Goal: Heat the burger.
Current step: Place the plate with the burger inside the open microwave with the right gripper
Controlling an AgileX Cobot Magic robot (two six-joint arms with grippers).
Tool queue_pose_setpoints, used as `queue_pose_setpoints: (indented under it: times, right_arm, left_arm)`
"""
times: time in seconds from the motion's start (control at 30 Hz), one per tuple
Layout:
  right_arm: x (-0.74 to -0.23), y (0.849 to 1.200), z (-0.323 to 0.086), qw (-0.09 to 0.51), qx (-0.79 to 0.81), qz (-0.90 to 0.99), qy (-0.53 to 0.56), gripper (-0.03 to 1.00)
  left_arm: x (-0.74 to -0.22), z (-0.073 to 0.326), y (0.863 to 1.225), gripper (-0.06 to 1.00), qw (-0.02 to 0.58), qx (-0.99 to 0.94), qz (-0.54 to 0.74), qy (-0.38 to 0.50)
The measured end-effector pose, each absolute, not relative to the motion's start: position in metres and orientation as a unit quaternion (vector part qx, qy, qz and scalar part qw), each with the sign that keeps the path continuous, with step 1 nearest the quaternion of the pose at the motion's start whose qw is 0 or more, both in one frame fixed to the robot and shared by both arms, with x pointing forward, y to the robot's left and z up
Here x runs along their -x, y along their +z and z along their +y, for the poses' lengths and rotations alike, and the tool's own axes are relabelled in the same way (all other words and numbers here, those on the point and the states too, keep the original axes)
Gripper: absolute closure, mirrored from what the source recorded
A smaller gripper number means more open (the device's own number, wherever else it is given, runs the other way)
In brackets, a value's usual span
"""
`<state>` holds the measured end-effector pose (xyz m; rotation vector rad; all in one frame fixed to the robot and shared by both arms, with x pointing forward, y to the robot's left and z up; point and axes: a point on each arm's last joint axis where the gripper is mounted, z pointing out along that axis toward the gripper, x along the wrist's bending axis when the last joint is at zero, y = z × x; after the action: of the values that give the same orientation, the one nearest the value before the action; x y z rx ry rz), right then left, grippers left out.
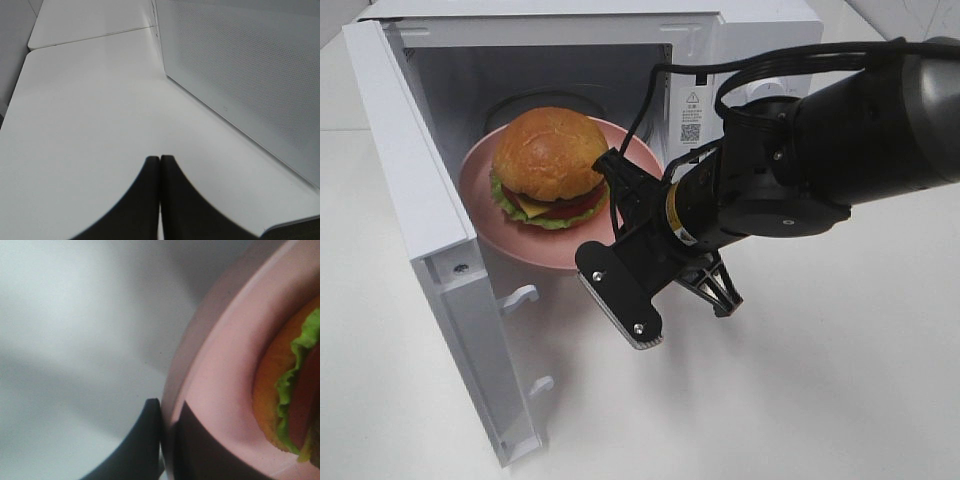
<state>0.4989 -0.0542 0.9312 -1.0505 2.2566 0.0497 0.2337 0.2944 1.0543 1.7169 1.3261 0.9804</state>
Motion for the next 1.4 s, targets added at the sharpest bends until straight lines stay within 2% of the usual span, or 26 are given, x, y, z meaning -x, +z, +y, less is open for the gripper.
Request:
queue_pose_setpoints:
  times: [0.27,0.8,1.4]
  right_arm:
    - [-0.51,0.94,-0.044,0.337,0.395,0.854,0.021,0.95]
    - [-0.535,0.938,-0.019,0.263,0.378,0.888,0.003,0.95]
    - [-0.601,0.938,0.0,0.245,0.269,0.931,0.03,0.95]
  left_arm:
    - [-0.234,0.294,1.054,0.94,0.371,-0.67,0.517,0.382]
    - [-0.234,0.294,1.054,0.94,0.371,-0.67,0.517,0.382]
    - [-0.234,0.294,1.054,0.94,0.371,-0.67,0.517,0.382]
